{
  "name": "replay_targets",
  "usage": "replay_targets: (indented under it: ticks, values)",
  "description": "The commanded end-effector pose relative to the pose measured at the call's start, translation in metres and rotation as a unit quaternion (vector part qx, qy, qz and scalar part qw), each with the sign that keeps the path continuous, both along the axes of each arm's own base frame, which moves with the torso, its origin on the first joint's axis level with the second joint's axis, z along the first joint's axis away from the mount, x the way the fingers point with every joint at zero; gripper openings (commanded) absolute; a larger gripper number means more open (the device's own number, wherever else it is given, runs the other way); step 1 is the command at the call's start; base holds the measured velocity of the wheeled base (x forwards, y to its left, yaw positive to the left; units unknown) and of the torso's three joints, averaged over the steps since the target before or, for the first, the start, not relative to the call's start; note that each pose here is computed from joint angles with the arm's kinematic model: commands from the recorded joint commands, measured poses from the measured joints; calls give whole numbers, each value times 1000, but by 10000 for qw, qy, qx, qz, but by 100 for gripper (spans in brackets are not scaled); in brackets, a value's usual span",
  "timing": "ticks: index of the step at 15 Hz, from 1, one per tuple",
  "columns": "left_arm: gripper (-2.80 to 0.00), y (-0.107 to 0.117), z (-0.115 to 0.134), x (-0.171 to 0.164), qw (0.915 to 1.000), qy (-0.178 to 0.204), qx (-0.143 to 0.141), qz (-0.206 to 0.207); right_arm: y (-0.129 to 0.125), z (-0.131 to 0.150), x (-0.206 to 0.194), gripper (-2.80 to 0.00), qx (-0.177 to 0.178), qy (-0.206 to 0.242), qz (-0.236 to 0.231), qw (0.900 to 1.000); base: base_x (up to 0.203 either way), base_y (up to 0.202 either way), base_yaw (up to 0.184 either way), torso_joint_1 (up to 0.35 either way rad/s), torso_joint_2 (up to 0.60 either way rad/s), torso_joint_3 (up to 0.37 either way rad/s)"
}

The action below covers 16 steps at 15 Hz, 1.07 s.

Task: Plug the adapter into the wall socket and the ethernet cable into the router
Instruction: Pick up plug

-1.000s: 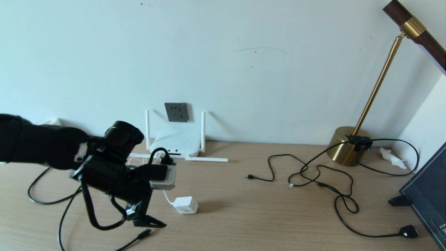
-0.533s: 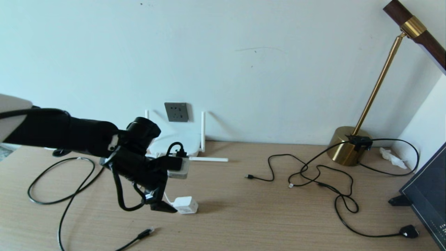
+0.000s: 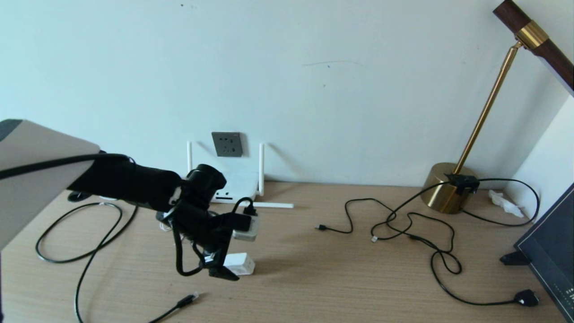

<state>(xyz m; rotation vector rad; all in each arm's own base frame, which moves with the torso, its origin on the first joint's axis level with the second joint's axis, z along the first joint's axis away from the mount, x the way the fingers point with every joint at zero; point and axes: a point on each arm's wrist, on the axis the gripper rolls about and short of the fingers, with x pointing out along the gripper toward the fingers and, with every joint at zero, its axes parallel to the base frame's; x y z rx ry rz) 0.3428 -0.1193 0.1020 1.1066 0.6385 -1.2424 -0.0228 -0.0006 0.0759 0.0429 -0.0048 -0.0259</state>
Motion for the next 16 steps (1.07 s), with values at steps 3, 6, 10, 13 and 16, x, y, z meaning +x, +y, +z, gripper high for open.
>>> replay_targets:
  ticks: [3, 6, 10, 13, 16]
  values:
    - [0, -5, -12, 1, 9996, 50, 209, -170, 0, 0, 0, -280, 8, -2, -1, 10000, 0, 0, 0, 0, 0, 0]
    - [0, -5, -12, 0, 9996, 62, 219, -187, 0, 0, 0, -280, 8, 5, -1, 10000, 0, 0, 0, 0, 0, 0]
    - [0, -7, -12, 0, 9992, 17, 326, -224, 0, 0, 0, -280, 8, 6, -1, 10000, 0, 0, 0, 0, 0, 0]
    - [0, -10, -13, -3, 9990, 71, 352, -269, 0, 0, 0, -280, 8, 6, -1, 10000, 0, 0, 0, 0, 0, 0]
    - [0, -10, -13, -3, 9990, 77, 355, -277, 0, 0, 0, -280, 8, 6, -1, 10000, 0, 0, 0, 0, 0, 0]
